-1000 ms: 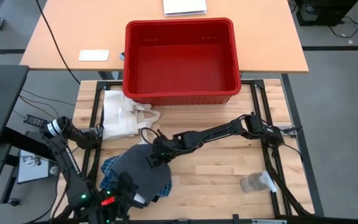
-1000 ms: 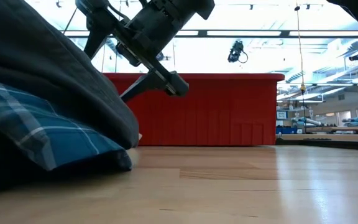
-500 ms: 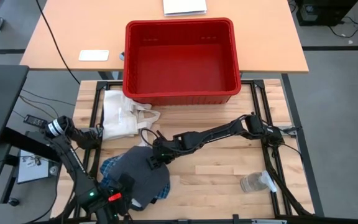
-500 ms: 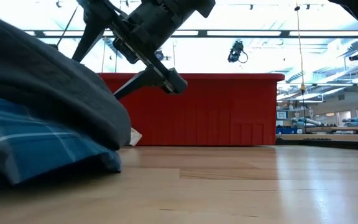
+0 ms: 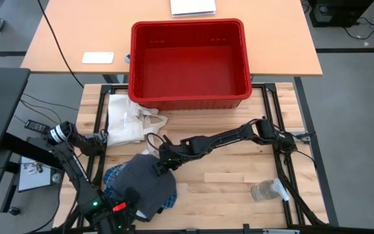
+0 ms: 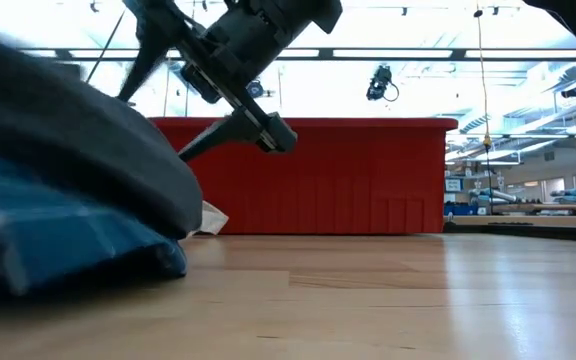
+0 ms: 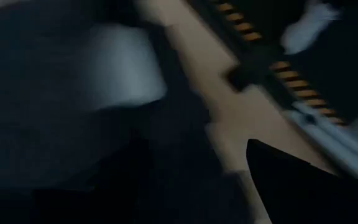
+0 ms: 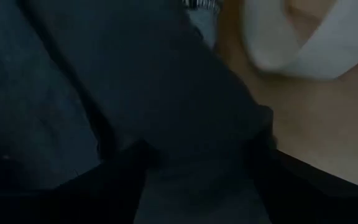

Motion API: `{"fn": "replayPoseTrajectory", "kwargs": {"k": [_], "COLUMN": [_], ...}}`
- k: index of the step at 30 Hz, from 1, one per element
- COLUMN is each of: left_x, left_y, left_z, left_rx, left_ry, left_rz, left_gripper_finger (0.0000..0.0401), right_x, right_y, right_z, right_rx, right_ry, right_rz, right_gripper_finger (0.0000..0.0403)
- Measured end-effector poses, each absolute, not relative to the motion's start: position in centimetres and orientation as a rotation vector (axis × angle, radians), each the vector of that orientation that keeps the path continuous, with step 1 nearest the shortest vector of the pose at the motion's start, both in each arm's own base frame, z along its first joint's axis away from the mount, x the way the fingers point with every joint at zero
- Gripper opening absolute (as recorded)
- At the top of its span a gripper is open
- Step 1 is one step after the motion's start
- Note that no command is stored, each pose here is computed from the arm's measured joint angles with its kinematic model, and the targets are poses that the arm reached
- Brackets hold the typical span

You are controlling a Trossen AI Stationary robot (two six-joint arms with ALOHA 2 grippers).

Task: Fold laundry
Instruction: Put the gray shorts into the red bin

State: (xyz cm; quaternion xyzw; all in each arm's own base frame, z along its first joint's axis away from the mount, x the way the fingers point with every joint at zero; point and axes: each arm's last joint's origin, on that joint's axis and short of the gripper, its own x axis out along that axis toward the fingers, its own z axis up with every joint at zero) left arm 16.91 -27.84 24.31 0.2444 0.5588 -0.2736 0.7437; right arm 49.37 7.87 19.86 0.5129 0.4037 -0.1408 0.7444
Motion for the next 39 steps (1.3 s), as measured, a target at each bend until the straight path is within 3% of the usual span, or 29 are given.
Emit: {"fn": "replayPoseTrajectory", "kwargs": {"k": [13, 25, 33, 39], "left_x": [17.3, 15.9, 16.0, 15.8], "left_y": [-28.4, -25.3, -26.3, -26.6], "left_z": [20.5, 23.4, 26.2, 26.3], "left_rx": [0.699, 0.857, 0.903, 0.800], "left_ry": [1.267, 1.280, 1.065, 1.159], "left_rz": [-0.341, 0.041, 0.084, 0.039], "left_gripper_finger": [0.0284, 0.0260, 0.0233, 0.0221], "right_x": [49.8, 49.8, 49.8, 49.8], "right_y": [6.7, 6.9, 7.1, 7.2], "right_z": [20.1, 20.1, 20.2, 20.2], "right_rx": [1.205, 1.245, 1.253, 1.250], "right_ry": [0.845, 0.912, 0.928, 0.927], "right_rz": [-0.309, -0.232, -0.193, -0.190], "right_gripper_finger": [0.0283, 0.0283, 0.0283, 0.0283]}}
